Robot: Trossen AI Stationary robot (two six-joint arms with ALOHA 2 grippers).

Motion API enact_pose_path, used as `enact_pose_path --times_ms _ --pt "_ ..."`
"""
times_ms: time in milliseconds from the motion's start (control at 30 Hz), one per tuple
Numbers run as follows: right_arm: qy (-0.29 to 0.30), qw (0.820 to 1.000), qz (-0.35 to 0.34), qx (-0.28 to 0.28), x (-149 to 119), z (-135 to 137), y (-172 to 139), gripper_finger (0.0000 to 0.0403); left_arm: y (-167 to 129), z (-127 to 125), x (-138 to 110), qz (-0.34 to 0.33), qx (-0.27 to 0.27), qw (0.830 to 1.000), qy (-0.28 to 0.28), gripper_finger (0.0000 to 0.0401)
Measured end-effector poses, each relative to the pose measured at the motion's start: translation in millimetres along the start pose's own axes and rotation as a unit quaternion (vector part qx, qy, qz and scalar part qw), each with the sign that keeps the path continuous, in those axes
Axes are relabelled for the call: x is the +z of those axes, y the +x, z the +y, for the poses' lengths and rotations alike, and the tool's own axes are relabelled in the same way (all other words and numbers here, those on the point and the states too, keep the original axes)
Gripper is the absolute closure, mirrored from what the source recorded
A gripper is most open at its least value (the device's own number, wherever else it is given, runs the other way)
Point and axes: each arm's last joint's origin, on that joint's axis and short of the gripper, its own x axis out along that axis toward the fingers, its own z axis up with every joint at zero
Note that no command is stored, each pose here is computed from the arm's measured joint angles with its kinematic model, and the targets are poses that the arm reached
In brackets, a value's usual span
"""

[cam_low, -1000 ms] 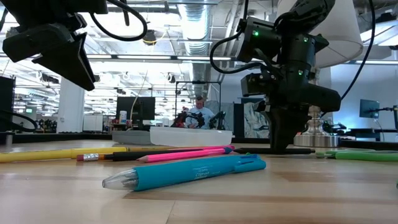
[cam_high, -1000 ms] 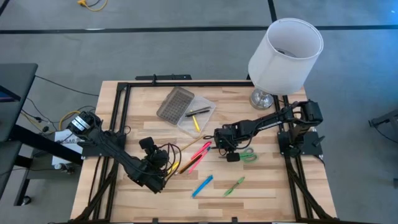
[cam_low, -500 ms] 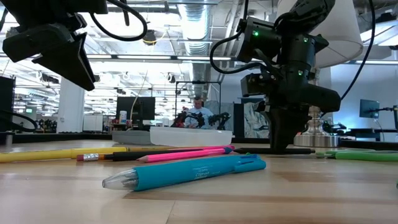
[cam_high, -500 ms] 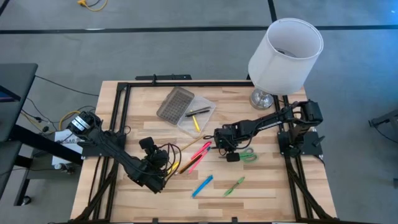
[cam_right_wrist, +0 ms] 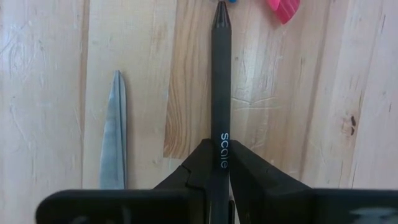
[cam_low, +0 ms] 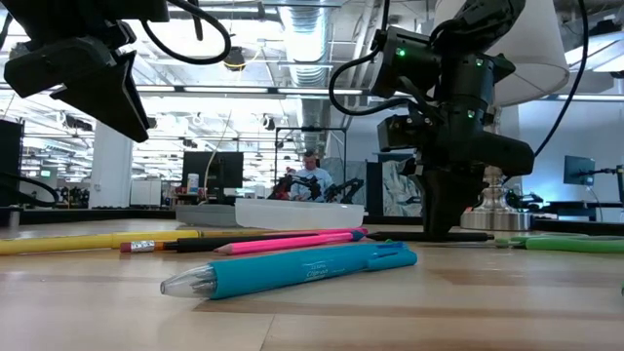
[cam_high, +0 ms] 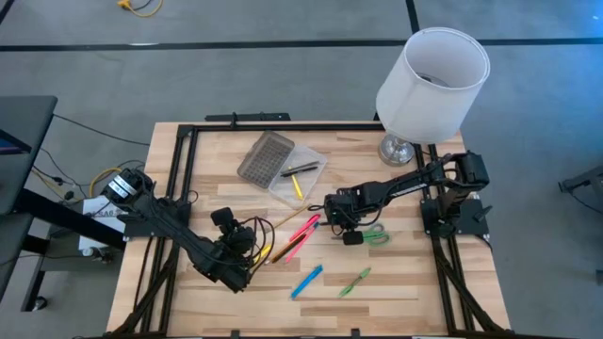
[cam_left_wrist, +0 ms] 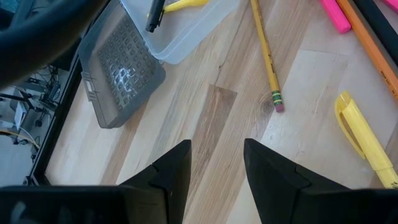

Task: Pick & place school supplies into a supply box
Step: Put the black pen into the supply box

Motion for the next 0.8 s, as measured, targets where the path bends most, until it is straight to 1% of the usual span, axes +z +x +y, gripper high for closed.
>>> enact_pose_path --times_ms 333,467,633,700,767,800 --pt "-0.001 1.0 0.0 0.0 0 0 0 0.0373 0 0 0 0.0 0.0 1.0 0.0 0.0258" --pt "-0.012 1.0 -0.003 -0.001 1 0 -3 0.0381 0 0 0 0.0 0.0 1.0 0.001 0.0258" --pt "-0.019 1.0 -0.013 -0.002 5 0 -13 0.0384 0 0 0 0.0 0.0 1.0 0.002 0.0258" --pt "-0.023 1.0 -0.007 -0.006 1 0 -19 0.0382 0 0 0 0.0 0.0 1.0 0.003 0.0258" --pt "-0.026 0.999 -0.023 -0.018 5 -1 -22 0.0382 0 0 0 0.0 0.0 1.0 0.003 0.0258" --pt "-0.026 0.999 -0.015 -0.022 3 -1 -25 0.0382 0 0 -1 0.0 0.0 1.0 0.004 0.0258"
